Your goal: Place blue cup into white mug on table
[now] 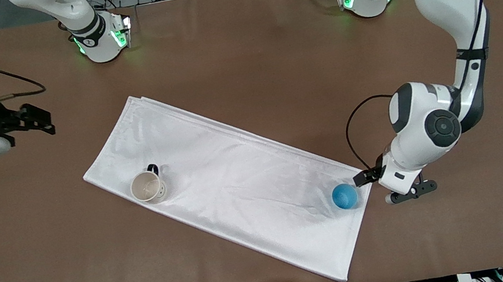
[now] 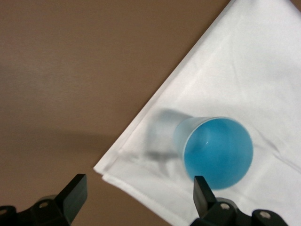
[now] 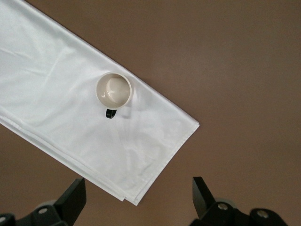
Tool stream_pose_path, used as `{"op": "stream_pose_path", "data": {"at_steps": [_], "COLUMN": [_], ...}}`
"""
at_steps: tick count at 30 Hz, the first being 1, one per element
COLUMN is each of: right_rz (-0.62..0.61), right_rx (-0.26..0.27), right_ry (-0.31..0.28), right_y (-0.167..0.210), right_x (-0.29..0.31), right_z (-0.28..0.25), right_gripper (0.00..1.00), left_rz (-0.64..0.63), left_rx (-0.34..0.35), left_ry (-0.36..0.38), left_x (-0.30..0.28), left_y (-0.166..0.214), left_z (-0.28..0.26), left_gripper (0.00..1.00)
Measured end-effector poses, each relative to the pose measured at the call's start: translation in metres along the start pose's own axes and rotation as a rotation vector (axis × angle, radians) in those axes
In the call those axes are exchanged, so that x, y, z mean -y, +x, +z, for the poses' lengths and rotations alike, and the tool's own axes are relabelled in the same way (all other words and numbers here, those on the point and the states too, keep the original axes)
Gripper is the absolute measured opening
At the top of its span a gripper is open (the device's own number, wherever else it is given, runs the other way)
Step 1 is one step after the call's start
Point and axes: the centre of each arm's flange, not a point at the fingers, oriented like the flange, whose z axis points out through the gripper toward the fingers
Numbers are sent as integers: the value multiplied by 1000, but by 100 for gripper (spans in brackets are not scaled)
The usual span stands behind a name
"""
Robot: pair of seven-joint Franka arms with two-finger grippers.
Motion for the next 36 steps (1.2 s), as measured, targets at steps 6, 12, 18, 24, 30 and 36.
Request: {"op": "stream_pose_path", "data": {"at_steps": [6,12,18,24,30,36], "right_rz": [33,26,48,49,47,55], "right_rx": [8,50,54,32,31,7], "right_ry": [-3,-10,-12,-8,-4,3], "right_y": [5,10,8,0,-1,0], "right_x": [40,56,63,78,87,88], "right_z": [48,91,136,186,222,247], "right_gripper": [100,100,100,100,100,100], "left_rz": [-17,-23,-76,-74,-71,-74], "left_rx": [-22,-42,-63,-56,-60,-76], "left_ry": [-18,-32,-48,-47,-50,-58], "left_x": [-12,-15,-15,-20,-24,-24], "left_y": [-4,-5,-3,-8,-9,-3], "left_z": [19,34,47,56,54,46], "left_gripper": [100,100,79,52,22,4]}}
